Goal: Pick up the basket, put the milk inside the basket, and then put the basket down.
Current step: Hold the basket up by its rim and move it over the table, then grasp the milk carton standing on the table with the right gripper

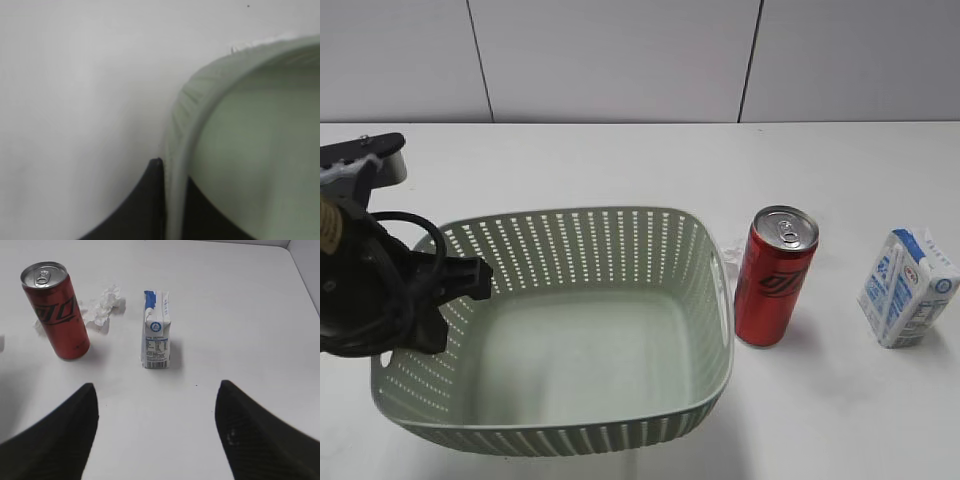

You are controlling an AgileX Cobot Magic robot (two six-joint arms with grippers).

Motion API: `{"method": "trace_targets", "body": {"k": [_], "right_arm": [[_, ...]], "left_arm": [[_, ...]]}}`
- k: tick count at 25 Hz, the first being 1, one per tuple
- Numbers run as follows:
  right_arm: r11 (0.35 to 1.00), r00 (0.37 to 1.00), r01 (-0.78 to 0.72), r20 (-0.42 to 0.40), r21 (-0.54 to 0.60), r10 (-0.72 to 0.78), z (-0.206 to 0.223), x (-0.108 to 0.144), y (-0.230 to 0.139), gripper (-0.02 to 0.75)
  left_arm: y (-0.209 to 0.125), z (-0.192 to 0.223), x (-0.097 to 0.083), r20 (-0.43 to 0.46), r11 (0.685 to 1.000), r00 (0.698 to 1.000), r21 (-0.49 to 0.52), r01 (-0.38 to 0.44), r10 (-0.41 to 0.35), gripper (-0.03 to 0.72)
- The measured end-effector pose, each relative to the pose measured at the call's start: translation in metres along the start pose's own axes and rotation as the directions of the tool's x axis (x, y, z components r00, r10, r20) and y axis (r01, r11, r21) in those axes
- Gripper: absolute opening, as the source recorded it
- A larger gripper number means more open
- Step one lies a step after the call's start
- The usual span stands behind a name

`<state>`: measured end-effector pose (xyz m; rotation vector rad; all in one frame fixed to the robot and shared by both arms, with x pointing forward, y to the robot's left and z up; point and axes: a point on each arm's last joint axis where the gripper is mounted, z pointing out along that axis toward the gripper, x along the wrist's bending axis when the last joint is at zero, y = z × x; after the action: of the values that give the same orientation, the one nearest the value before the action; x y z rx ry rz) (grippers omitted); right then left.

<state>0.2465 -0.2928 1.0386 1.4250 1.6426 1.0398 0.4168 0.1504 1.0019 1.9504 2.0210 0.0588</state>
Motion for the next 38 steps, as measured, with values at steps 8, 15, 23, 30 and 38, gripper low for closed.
{"method": "trace_targets", "body": {"k": [8,15,23,30,38], "right_arm": [[0.999,1.0,-0.025,0.003,0.044,0.025,0.005,-0.001,0.014,0.571],[0.968,0.999,-0.053,0.007,0.244,0.053,0.044,-0.005,0.061,0.571],[0.873,0.999,-0.036,-0.017,0.486,0.051,0.127,-0.01,0.107,0.571],[0.759,0.998,-0.026,-0.021,0.651,0.053,0.218,-0.015,0.103,0.571],[0.68,0.998,0.023,-0.052,0.732,0.023,0.284,-0.019,0.072,0.666]], "left_arm": [[0.003,0.002,0.002,-0.034,0.999,0.999,-0.034,-0.042,0.041,-0.002],[0.003,0.025,0.0,-0.081,0.999,0.997,0.038,-0.017,0.02,-0.002],[0.003,0.026,-0.002,-0.069,0.999,0.998,0.04,-0.007,0.01,-0.002],[0.003,0.026,-0.002,-0.069,0.999,0.998,0.042,-0.005,0.008,-0.002],[0.003,0.026,-0.002,-0.069,0.999,0.998,0.042,-0.004,0.007,-0.002]]}}
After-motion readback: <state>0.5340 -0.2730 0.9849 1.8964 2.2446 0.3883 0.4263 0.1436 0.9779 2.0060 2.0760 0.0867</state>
